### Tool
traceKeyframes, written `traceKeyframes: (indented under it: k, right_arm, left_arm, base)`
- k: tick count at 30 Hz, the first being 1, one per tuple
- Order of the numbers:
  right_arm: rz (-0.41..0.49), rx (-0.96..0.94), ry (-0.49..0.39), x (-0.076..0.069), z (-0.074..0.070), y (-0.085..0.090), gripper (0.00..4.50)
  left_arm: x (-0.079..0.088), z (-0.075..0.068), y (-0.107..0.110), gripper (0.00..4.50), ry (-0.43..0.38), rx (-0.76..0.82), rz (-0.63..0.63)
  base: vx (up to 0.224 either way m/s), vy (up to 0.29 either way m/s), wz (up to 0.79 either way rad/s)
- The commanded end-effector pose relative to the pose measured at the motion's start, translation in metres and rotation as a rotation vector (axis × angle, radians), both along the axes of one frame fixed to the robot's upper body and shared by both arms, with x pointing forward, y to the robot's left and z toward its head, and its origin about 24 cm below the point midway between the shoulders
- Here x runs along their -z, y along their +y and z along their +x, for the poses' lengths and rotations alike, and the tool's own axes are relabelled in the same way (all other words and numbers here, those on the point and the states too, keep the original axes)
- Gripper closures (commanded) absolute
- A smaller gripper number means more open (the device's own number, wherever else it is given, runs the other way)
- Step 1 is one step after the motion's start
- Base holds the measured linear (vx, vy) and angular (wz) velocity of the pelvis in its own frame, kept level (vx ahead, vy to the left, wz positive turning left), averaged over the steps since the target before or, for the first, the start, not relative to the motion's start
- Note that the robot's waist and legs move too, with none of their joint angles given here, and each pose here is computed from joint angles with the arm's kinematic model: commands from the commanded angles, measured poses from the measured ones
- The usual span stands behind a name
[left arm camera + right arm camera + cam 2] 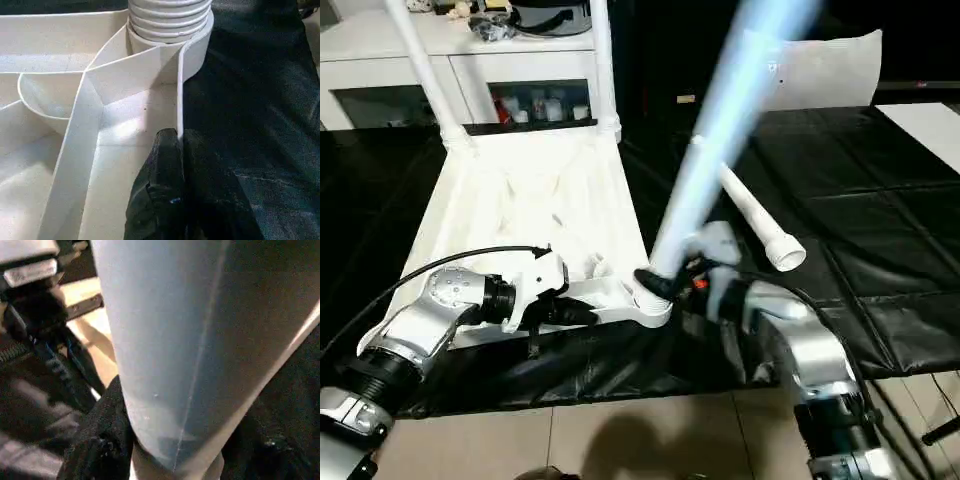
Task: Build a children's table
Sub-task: Insert table leg to table base, then rotate leg to tighten
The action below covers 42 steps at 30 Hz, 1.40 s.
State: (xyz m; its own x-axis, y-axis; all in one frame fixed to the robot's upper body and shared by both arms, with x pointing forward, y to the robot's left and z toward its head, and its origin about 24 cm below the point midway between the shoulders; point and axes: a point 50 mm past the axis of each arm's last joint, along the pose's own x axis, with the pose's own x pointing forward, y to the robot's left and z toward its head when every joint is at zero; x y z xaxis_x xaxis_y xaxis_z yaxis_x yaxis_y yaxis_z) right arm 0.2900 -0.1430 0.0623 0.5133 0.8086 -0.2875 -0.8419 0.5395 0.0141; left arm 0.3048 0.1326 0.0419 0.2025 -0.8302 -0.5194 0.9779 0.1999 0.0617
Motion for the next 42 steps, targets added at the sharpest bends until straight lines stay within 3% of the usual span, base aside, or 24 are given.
traceKeyframes:
  k: [1,5,12,16,24,29,35,38,39,42]
  right_arm:
    - [-0.131,-0.006,0.173,0.039,-0.015,-0.010,2.61]
    - [-0.171,-0.084,0.223,0.044,-0.019,-0.009,2.61]
    - [-0.141,-0.144,0.297,0.047,-0.016,-0.006,2.61]
    - [-0.163,-0.146,0.292,0.049,-0.011,0.001,2.61]
    - [-0.148,-0.088,0.278,0.052,-0.005,0.013,2.61]
    - [-0.105,0.020,0.272,0.051,0.002,0.018,2.61]
    - [-0.128,0.275,0.229,0.051,0.016,0.021,2.61]
    - [-0.124,0.368,0.213,0.049,0.029,0.024,2.61]
    - [-0.124,0.368,0.213,0.049,0.029,0.024,2.61]
    - [-0.128,0.419,0.194,0.045,0.041,0.030,2.61]
  left_arm:
    - [-0.009,0.006,0.008,4.50,-0.055,-0.018,0.026]
    - [-0.016,0.007,0.006,4.50,-0.065,0.040,0.021]
    - [-0.029,0.020,-0.001,4.50,-0.085,0.098,0.031]
    - [-0.036,0.032,0.002,4.50,-0.115,0.081,0.072]
    - [-0.039,0.038,0.016,4.50,-0.130,0.027,0.094]
    - [-0.036,0.033,0.022,4.50,-0.112,-0.027,0.055]
    - [-0.030,0.011,0.016,4.50,-0.046,-0.267,-0.076]
    - [-0.023,-0.009,-0.007,4.50,-0.019,-0.286,-0.095]
    - [-0.023,-0.009,-0.007,4.50,-0.019,-0.286,-0.095]
    - [-0.024,-0.024,-0.033,4.50,-0.006,-0.264,-0.114]
  base:
    - [0.000,0.000,0.00]
    - [0.000,0.000,0.00]
    - [0.000,0.000,0.00]
    - [0.000,0.000,0.00]
    - [0.000,0.000,0.00]
    - [0.008,-0.022,-0.19]
    - [0.072,0.016,-0.20]
    - [0.078,-0.003,-0.30]
    - [0.000,0.000,0.00]
    - [0.018,-0.005,-0.06]
